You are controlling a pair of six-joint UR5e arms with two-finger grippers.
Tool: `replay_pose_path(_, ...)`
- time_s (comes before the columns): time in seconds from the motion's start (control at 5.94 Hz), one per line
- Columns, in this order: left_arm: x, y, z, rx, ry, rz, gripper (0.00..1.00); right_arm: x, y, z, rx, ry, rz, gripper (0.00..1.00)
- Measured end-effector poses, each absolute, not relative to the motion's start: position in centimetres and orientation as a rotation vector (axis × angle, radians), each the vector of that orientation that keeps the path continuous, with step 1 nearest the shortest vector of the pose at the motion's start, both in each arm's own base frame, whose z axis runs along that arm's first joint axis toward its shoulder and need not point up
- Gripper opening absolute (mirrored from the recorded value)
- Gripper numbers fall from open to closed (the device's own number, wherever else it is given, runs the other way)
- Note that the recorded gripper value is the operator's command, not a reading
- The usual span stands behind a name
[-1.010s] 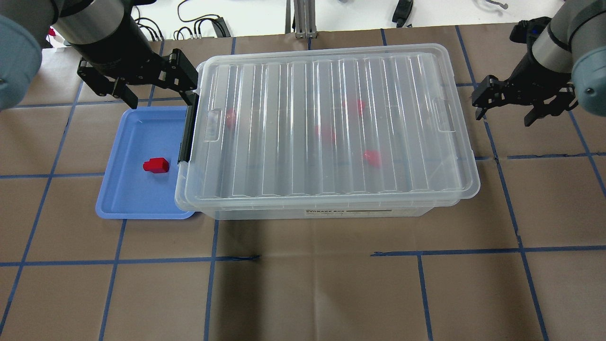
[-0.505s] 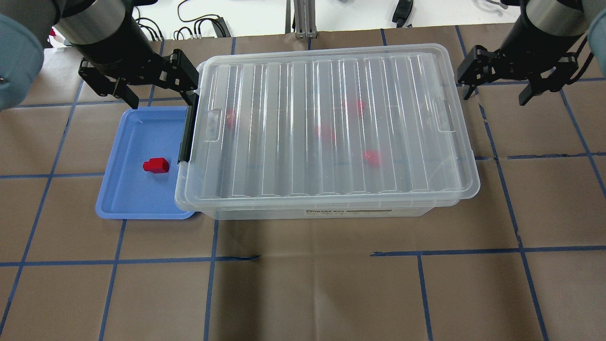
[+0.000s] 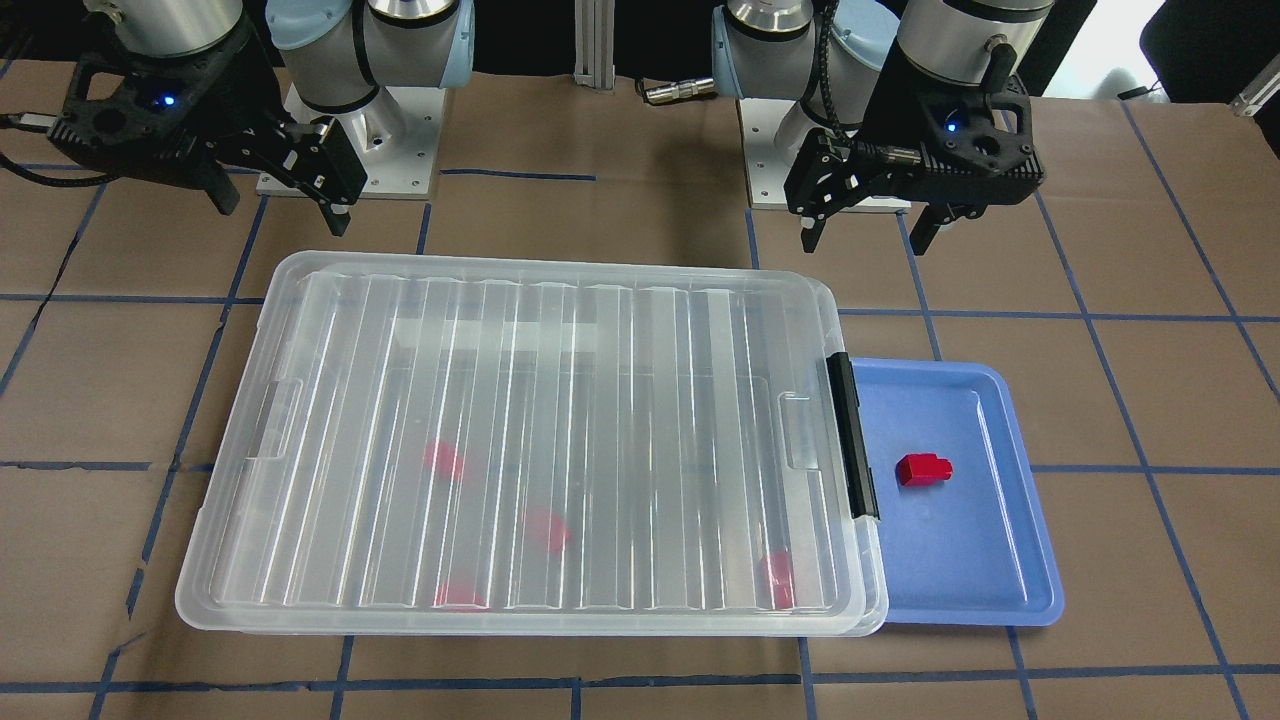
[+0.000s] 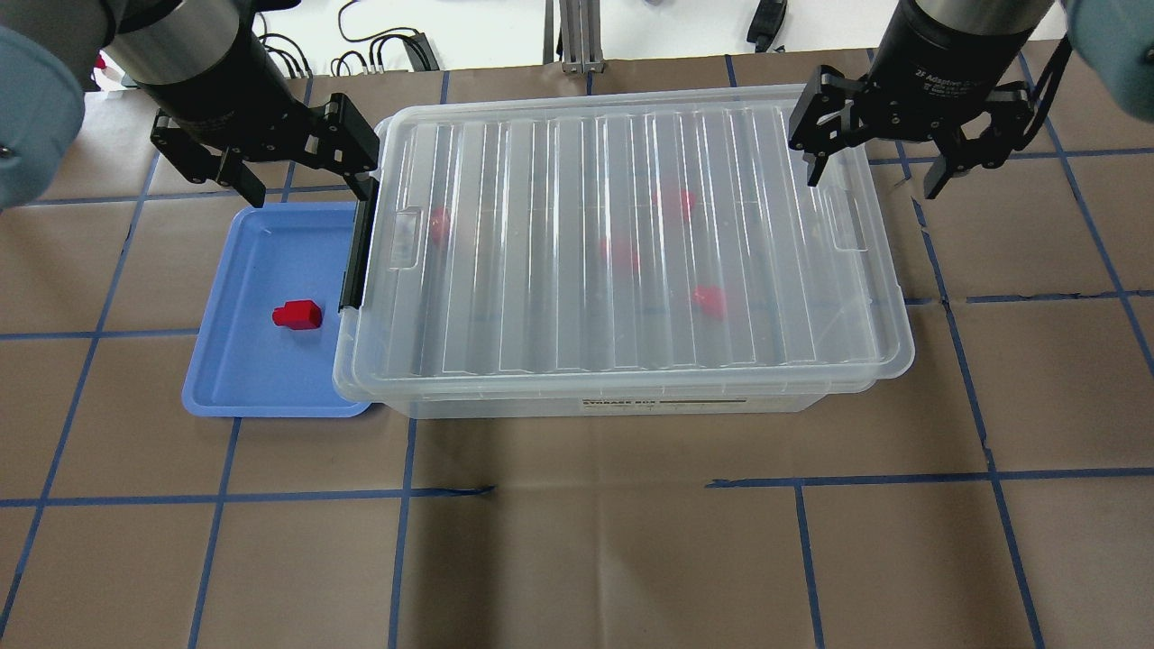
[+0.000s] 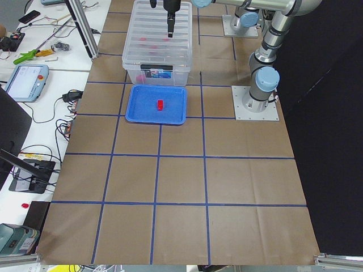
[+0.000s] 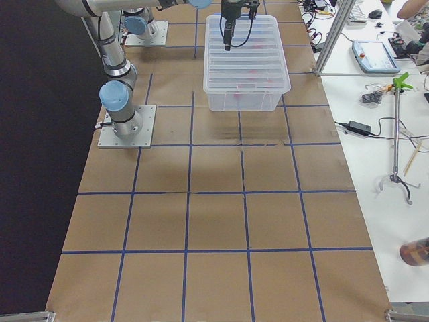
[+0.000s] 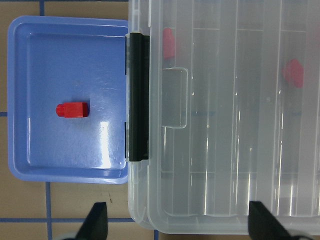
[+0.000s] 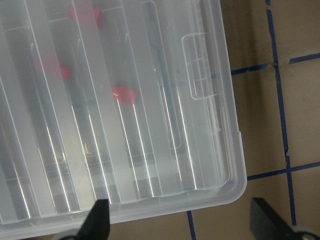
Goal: Place red block in blue tray from box
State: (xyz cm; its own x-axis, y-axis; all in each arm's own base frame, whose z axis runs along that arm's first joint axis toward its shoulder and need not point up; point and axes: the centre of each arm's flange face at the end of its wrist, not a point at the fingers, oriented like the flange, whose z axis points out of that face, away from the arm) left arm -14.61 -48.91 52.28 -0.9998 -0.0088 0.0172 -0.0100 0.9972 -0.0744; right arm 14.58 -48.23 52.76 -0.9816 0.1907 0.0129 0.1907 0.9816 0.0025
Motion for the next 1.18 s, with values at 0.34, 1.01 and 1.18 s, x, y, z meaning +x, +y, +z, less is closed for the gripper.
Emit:
replay_pose_path(0.34,-14.61,-48.93,52.29,0.015,-3.122,0.119,0.98,15.71,-47.87,52.59,-0.273,-3.119,-0.025,1.00)
replay_pose_path(1.01,-14.60,-48.94,52.27,0.015,-3.123,0.120,0.98,15.81,-47.90,52.36,-0.267,-3.114,-0.030,1.00)
replay_pose_path(1.18,-14.60,-48.94,52.27,0.015,-3.124,0.120,0.98,15.80,-47.90,52.35,-0.267,-3.114,-0.030,1.00)
